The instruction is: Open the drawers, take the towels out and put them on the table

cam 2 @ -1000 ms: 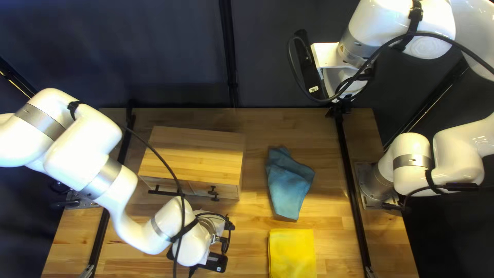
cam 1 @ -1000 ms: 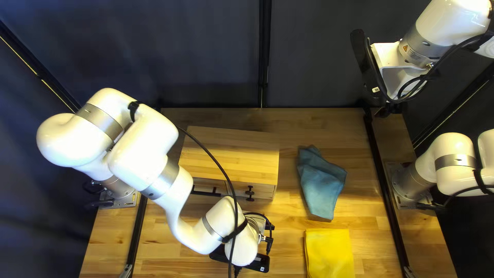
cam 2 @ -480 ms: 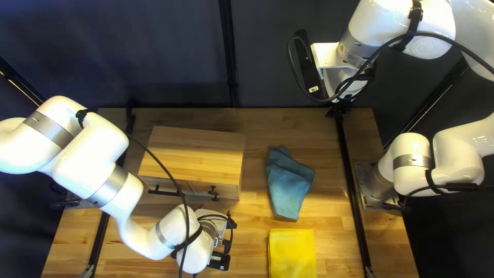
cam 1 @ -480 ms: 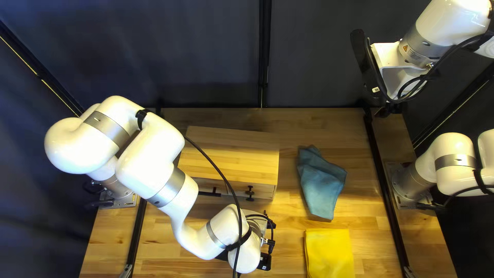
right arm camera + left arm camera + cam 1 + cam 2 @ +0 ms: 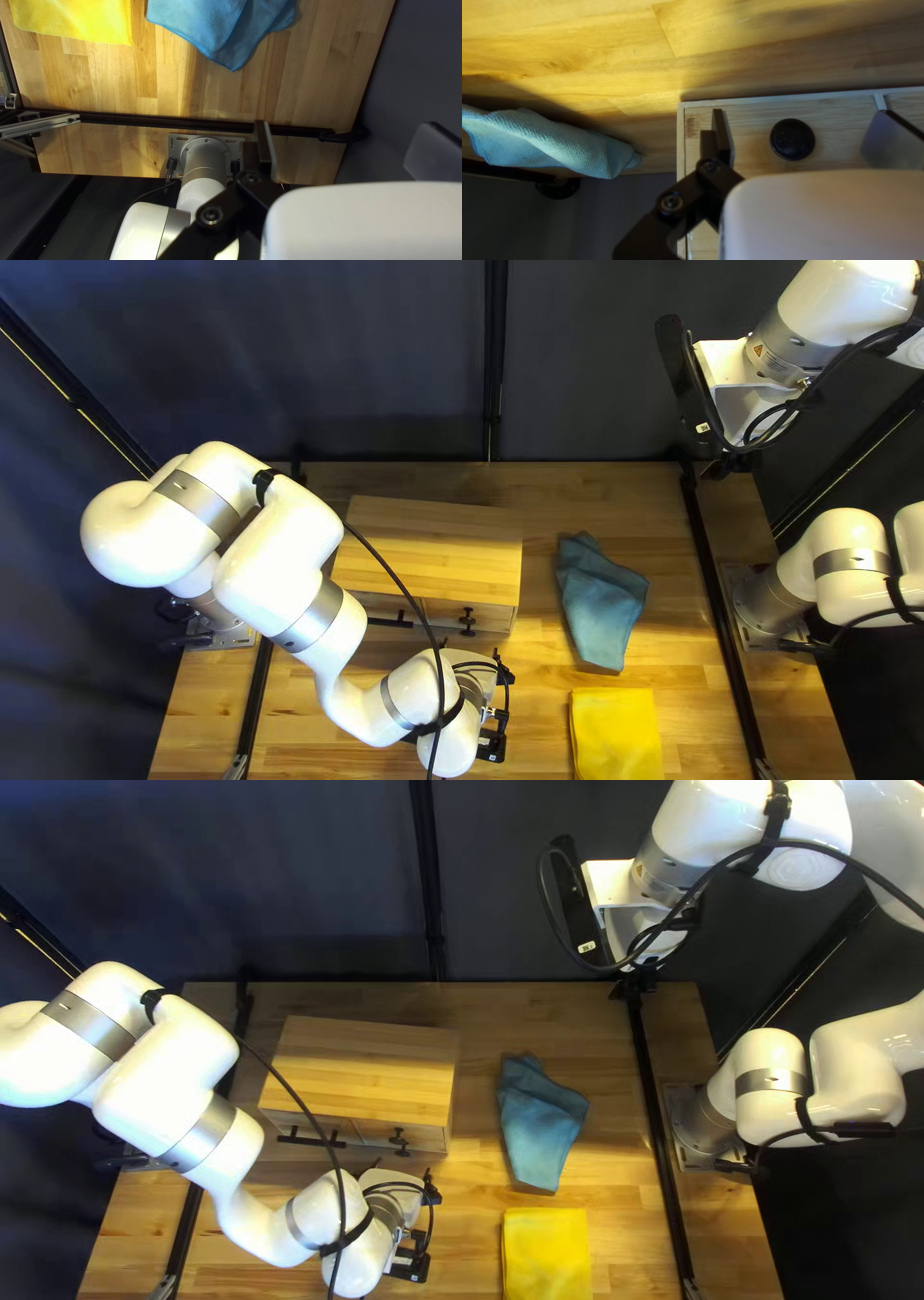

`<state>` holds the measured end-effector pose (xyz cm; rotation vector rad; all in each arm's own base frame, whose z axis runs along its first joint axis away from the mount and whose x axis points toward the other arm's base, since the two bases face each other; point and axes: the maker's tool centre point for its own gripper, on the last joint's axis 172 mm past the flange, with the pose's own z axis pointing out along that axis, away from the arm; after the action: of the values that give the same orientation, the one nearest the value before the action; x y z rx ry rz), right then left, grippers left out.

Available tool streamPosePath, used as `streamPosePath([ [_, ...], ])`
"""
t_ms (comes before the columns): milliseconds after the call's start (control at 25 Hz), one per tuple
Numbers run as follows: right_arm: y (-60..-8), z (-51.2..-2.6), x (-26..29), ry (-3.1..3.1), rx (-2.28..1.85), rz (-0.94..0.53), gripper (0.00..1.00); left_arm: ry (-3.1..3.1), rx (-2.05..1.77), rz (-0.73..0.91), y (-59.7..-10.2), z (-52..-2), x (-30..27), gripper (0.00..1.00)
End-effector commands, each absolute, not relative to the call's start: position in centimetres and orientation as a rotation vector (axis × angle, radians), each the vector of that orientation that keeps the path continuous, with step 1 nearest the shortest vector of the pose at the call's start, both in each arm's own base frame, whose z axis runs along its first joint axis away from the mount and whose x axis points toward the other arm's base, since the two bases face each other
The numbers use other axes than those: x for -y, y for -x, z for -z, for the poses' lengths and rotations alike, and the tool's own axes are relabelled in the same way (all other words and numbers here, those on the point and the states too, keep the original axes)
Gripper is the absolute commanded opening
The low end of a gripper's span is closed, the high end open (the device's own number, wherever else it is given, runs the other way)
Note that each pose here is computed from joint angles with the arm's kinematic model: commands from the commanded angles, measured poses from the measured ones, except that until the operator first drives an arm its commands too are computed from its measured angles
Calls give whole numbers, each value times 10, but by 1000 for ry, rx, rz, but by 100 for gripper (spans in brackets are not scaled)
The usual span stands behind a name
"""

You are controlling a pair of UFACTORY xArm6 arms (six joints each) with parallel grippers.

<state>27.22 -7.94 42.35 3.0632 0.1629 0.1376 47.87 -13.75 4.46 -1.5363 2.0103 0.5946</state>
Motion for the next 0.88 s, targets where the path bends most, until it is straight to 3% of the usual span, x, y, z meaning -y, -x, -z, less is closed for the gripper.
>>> streamPosePath([
  [40, -272, -423, 79, -3063, -163, -138, 100, 1534, -1993, -601, -480, -44, 135, 100],
  [880, -272, -423, 79, -3063, -163, -138, 100, 1520, -1923, -613, -468, -50, 110, 100],
])
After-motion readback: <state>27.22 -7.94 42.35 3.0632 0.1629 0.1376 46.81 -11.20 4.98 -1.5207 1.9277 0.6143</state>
